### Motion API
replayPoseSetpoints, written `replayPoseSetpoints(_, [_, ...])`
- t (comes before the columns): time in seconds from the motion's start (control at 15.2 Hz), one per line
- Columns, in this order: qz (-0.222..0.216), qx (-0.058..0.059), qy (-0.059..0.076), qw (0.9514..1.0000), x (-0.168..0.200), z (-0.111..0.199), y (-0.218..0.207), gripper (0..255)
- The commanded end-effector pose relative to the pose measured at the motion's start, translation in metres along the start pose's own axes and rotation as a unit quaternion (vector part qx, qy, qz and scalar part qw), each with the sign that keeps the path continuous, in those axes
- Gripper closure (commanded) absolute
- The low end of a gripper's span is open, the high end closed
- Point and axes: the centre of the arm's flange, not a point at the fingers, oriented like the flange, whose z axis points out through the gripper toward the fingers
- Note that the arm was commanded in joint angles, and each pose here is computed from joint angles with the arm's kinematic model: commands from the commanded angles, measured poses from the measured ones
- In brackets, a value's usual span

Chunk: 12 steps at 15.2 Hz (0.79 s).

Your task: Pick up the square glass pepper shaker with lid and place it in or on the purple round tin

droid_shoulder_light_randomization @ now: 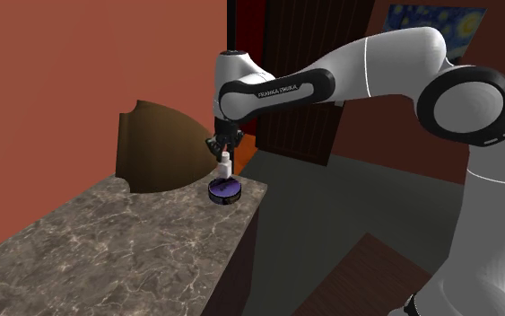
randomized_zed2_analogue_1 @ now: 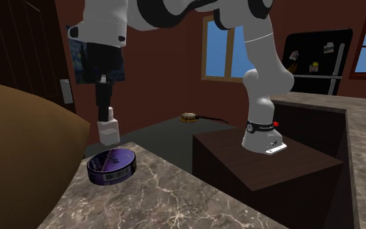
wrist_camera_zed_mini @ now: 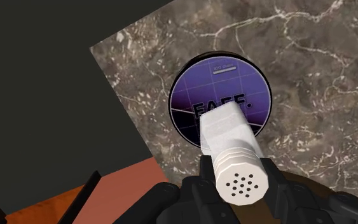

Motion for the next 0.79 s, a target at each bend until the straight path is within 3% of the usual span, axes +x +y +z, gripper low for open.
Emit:
replayPoseSetpoints(0.0, [0.0,0.0,0.0,1.0,-0.001,0.011,0.0,255])
replayPoseSetpoints(0.26, [0.0,0.0,0.0,1.0,-0.005,0.033,0.0,255])
replayPoseSetpoints(0.73, [0.0,0.0,0.0,1.0,-0.005,0.033,0.0,255])
